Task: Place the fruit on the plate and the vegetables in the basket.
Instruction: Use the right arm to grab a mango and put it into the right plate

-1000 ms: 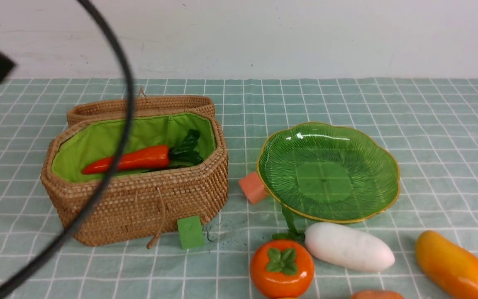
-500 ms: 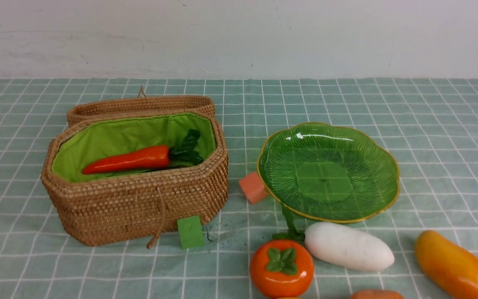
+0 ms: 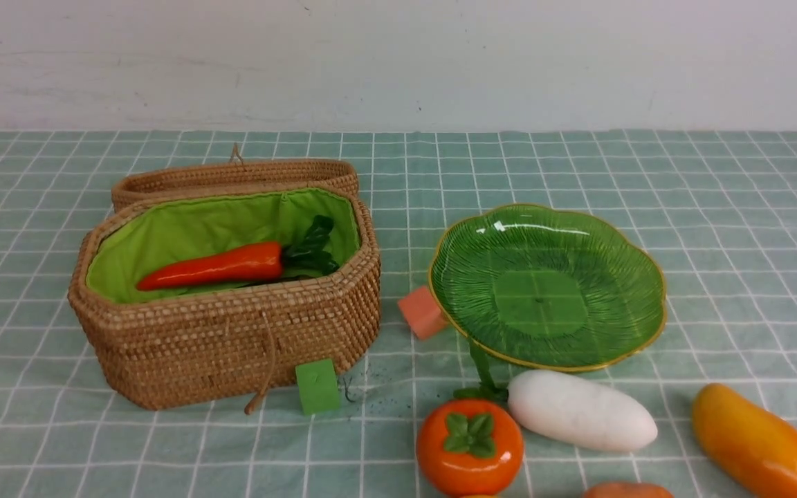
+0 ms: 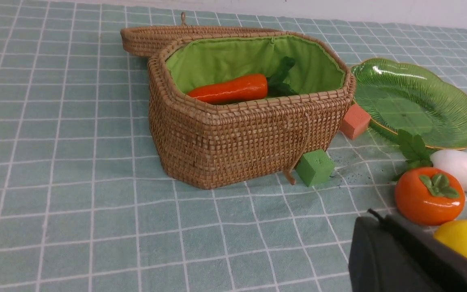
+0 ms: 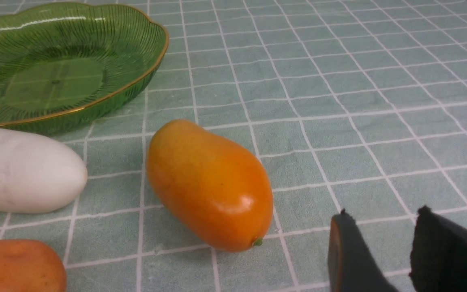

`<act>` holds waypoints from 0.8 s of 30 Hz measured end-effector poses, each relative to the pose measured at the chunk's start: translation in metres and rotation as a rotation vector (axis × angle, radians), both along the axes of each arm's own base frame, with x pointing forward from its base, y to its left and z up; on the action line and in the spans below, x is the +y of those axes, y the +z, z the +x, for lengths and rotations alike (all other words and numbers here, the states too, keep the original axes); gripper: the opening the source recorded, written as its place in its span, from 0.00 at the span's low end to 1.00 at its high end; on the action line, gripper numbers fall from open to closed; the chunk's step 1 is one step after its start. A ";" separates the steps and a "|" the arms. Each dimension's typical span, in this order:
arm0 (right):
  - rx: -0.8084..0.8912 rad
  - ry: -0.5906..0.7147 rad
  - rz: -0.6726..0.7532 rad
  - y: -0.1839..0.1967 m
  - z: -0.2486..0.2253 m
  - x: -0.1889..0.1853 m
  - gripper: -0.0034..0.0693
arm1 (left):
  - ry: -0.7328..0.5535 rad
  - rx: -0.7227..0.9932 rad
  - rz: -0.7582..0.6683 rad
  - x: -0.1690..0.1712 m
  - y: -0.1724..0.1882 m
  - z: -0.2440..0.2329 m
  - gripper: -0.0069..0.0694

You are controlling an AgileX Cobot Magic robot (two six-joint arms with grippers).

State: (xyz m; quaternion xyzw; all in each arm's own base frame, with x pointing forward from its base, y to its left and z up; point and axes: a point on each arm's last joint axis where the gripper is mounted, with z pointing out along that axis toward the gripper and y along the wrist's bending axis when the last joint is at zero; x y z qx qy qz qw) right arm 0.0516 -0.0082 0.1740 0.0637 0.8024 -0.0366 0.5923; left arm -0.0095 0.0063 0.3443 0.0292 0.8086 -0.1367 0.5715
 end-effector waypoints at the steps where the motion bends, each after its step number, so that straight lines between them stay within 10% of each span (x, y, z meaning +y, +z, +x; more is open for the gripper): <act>1: 0.000 0.000 0.000 0.000 0.000 0.000 0.38 | 0.000 0.000 0.000 0.000 0.000 0.000 0.07; 15: 0.000 0.000 0.000 0.000 0.000 0.000 0.38 | 0.118 -0.114 0.003 -0.003 -0.007 0.017 0.07; 24: 0.000 -0.001 0.000 0.000 0.000 0.000 0.38 | 0.237 -0.132 0.044 -0.005 -0.082 0.051 0.08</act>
